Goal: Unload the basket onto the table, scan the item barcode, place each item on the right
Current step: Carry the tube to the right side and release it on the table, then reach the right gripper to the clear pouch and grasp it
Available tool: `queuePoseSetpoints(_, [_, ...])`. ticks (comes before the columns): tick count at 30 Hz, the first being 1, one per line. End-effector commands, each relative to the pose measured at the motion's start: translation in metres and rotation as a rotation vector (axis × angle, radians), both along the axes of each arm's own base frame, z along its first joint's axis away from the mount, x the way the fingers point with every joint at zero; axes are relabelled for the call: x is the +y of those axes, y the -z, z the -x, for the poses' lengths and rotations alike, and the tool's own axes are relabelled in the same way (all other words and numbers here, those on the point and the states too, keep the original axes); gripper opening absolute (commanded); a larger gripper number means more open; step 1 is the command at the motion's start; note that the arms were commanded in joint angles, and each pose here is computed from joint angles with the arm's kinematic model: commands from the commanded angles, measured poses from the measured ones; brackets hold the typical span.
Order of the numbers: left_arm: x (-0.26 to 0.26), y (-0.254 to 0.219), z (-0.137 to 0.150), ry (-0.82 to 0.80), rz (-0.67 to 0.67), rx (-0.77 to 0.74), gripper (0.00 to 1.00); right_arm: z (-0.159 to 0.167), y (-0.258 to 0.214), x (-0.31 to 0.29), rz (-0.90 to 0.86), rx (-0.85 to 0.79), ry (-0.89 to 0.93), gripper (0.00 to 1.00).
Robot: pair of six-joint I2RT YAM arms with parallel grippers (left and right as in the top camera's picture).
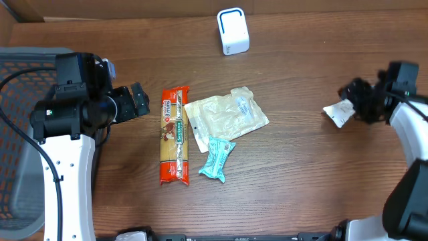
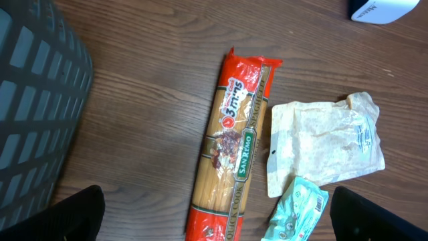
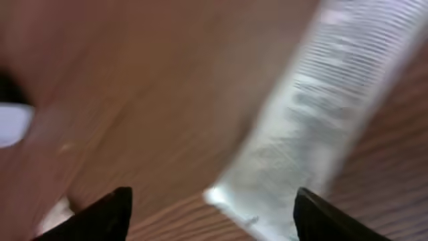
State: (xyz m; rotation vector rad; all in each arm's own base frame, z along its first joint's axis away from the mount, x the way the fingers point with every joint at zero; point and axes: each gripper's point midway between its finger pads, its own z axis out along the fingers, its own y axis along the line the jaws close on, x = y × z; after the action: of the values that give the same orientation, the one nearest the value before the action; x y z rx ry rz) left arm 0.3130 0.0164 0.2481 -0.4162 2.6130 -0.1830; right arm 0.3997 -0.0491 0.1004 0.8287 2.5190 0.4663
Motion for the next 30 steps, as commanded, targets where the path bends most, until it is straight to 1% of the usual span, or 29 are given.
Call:
queuePoseSetpoints(1, [0.001,-0.005,-0.003,0.011,-0.015,-0.013,0.99,-0.019,-0.047,0.062,0.008,-0.142,-0.277,0.8])
queuePoseSetpoints(3, [0.001,-0.005,-0.003,0.011,-0.015,-0.013,0.99,-0.021,-0.052,0.098,0.009,-0.164,-0.378,0.86])
queuePoseSetpoints(4, [0.001,-0.005,-0.003,0.011,-0.015,-0.013,1.0,-0.021,-0.053,0.116,0.01,-0.175,-0.421,0.91])
queuePoseSetpoints(5, [0.001,-0.005,-0.004,0.011,-0.015,-0.013,1.0,-0.021,-0.053,0.132,0.008,-0.184,-0.46,1.0])
queuePoseSetpoints(8, [0.001,-0.005,-0.004,0.011,-0.015,-0.013,1.0,-0.018,-0.05,0.179,-0.018,-0.194,-0.543,1.0])
queuePoseSetpoints(12, [0.002,-0.005,-0.003,0.011,-0.015,-0.013,1.0,-0.013,-0.053,0.221,-0.092,-0.194,-0.549,1.0])
queuePoseSetpoints(15, [0.001,-0.005,-0.004,0.011,-0.015,-0.013,1.0,-0.004,-0.049,0.243,-0.139,-0.155,-0.537,1.0])
queuePoseSetpoints(18, [0.001,-0.005,-0.004,0.011,-0.015,-0.013,1.0,0.006,-0.036,0.252,-0.164,-0.081,-0.509,1.0])
queuePoseSetpoints(20, [0.001,-0.005,-0.003,0.011,-0.015,-0.013,1.0,0.012,-0.019,0.249,-0.195,0.024,-0.394,1.0])
queuePoseSetpoints(21, [0.001,-0.005,-0.004,0.011,-0.015,-0.013,1.0,0.015,-0.011,0.25,-0.215,0.065,-0.351,0.98])
queuePoseSetpoints(23, [0.001,-0.004,-0.004,0.011,-0.015,-0.013,1.0,0.02,0.003,0.254,-0.237,0.121,-0.302,0.96])
queuePoseSetpoints(26, [0.001,-0.005,-0.003,0.011,-0.015,-0.013,1.0,0.032,0.026,0.264,-0.249,0.182,-0.282,0.9])
queuePoseSetpoints(30, [0.001,-0.005,-0.003,0.011,-0.015,-0.013,1.0,0.047,0.045,0.272,-0.243,0.207,-0.306,0.84])
